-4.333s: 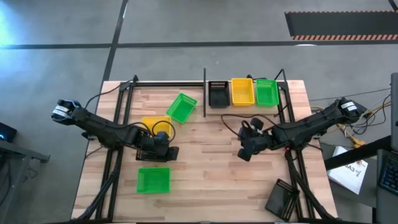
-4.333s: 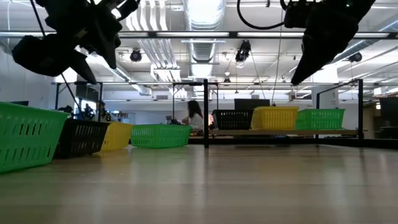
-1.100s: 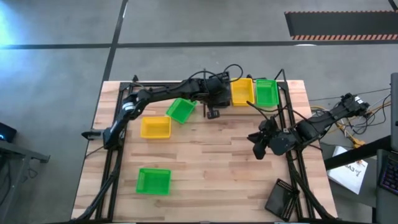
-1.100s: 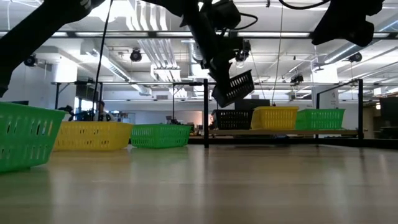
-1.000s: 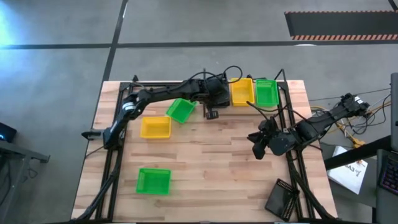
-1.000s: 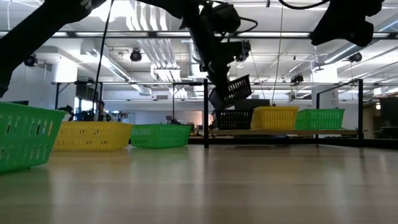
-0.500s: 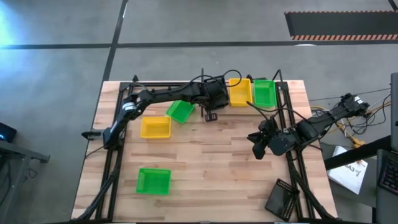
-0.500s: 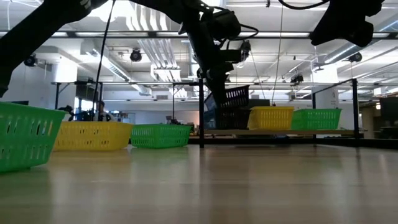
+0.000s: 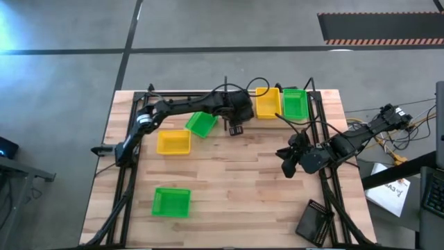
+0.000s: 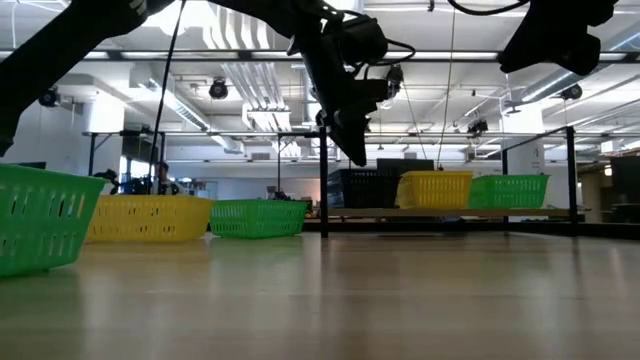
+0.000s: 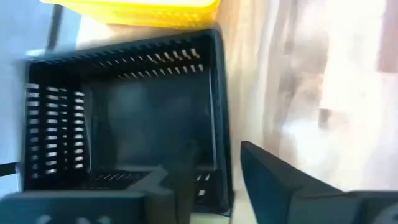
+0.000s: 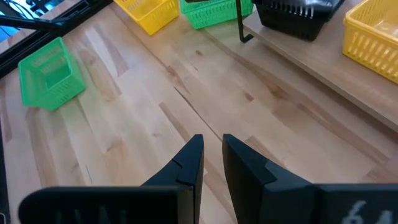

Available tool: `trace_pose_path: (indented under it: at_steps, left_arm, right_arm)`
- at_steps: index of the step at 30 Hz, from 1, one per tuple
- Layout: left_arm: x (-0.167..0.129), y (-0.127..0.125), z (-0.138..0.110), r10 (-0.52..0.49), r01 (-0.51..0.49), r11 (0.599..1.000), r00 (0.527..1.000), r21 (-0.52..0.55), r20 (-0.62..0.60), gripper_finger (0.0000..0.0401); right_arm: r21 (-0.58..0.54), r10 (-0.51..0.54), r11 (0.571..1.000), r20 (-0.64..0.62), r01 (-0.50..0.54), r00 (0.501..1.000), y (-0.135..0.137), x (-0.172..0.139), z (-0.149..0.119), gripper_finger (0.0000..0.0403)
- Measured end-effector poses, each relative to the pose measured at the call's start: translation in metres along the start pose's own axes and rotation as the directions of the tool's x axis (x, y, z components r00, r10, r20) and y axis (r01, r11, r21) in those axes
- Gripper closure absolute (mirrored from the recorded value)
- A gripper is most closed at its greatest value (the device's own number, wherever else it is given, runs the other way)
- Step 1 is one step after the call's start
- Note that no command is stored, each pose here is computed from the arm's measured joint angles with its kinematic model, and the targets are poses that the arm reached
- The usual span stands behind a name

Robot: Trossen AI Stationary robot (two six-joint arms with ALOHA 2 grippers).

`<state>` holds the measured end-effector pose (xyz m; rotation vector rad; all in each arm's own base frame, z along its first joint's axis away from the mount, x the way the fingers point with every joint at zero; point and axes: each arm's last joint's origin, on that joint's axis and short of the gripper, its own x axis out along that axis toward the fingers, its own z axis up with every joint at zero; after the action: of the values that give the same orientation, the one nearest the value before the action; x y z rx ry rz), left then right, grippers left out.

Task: Stack baskets on shelf by color
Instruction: Stack the left black bin on top of the black bin on the shelf

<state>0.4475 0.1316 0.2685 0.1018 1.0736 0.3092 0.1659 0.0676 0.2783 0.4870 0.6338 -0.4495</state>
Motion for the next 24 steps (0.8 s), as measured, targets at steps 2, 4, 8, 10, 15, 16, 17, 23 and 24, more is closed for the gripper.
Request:
trace_pose_path:
  at_steps: [2,4,8,10,15,16,17,23,24]
  left_arm:
    - [-0.004,0.001,0.004,-0.011,0.012,1.000,1.000,-0.025,0.020,0.0271]
    - [-0.011,0.002,0.008,-0.029,0.031,0.998,0.998,-0.047,0.050,0.0257]
    - [-0.016,0.003,0.015,-0.037,0.045,0.996,0.994,-0.078,0.104,0.0244]
    - [-0.012,0.003,0.015,-0.036,0.045,0.996,0.992,-0.079,0.118,0.0244]
    - [0.005,-0.001,0.012,-0.032,0.040,0.998,0.990,-0.056,0.139,0.0244]
    - [0.009,-0.002,0.010,-0.032,0.038,0.998,0.989,-0.044,0.142,0.0244]
    - [0.013,-0.003,0.009,-0.030,0.034,0.999,0.988,-0.030,0.149,0.0244]
    - [0.027,-0.007,0.003,-0.024,0.019,0.999,0.987,0.031,0.158,0.0244]
    - [0.029,-0.008,0.001,-0.026,0.021,0.999,0.988,0.034,0.150,0.0244]
  right_arm:
    - [-0.001,0.000,1.000,0.000,0.000,1.000,0.000,0.000,0.000,0.0351]
    - [-0.001,0.000,1.000,-0.001,0.000,1.000,0.000,0.000,0.000,0.0351]
    - [-0.009,0.000,1.000,-0.001,0.000,1.000,0.000,0.000,0.000,0.0351]
    - [-0.013,0.000,1.000,0.000,0.000,1.000,0.000,0.000,0.000,0.0351]
    - [-0.015,0.001,1.000,-0.001,-0.001,1.000,0.000,0.000,0.000,0.0351]
    - [-0.015,0.000,1.000,0.000,0.000,1.000,0.000,0.000,0.000,0.0351]
    - [-0.015,0.000,1.000,0.000,0.000,1.000,0.000,0.000,0.000,0.0351]
    - [-0.015,0.001,1.000,-0.001,-0.001,1.000,0.000,0.000,0.000,0.0351]
    - [-0.015,0.002,1.000,-0.001,-0.002,1.000,0.000,0.000,0.000,0.0351]
